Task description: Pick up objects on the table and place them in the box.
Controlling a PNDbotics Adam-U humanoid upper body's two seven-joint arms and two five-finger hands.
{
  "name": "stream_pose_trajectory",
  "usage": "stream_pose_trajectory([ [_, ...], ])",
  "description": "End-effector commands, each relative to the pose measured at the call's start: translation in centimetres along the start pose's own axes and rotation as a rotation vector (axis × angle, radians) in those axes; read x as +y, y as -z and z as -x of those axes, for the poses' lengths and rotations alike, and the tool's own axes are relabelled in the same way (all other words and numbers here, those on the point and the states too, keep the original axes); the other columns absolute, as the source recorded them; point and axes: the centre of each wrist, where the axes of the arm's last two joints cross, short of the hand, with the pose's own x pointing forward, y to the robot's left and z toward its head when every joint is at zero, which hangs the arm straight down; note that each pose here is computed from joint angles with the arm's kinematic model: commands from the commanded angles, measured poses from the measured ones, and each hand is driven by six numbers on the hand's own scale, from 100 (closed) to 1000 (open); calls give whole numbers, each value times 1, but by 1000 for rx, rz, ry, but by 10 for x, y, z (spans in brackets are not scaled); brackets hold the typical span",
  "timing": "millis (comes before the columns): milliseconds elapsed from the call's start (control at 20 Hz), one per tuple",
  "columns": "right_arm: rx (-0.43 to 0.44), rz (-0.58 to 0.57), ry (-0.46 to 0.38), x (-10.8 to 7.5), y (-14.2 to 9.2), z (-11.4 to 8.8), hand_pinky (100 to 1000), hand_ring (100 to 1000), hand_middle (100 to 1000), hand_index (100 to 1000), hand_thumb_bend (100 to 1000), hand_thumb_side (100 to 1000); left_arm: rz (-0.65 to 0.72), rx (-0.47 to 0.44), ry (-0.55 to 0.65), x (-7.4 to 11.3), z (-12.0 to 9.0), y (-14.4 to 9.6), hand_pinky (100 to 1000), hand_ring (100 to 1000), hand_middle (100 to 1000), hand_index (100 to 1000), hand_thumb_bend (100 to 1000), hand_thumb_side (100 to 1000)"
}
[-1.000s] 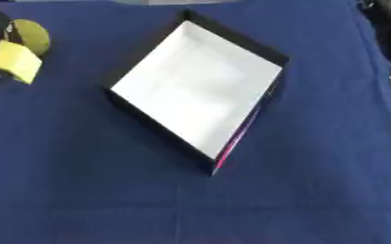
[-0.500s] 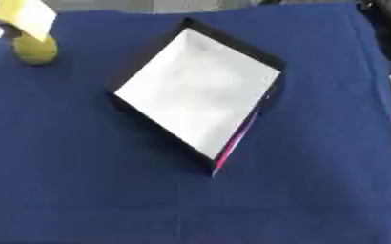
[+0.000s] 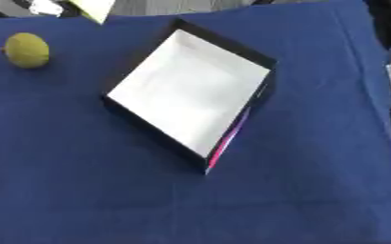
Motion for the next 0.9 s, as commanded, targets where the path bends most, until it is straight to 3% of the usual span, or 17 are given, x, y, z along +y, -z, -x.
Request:
stream_pose_trajectory([
  [50,-50,33,-5,-7,6,-17,1000,939,907,869,100,510,20,-50,65,11,-7,12,669,522,459,542,252,100],
  [450,-71,84,20,-8,10,-27,1000,938,907,869,100,524,37,-22,114,-2,-10,50,673,533,466,552,342,100],
  [900,-83,84,32,-5,13,-32,1000,938,907,869,100,528,168,42,226,-31,-2,80,692,560,490,578,438,100],
])
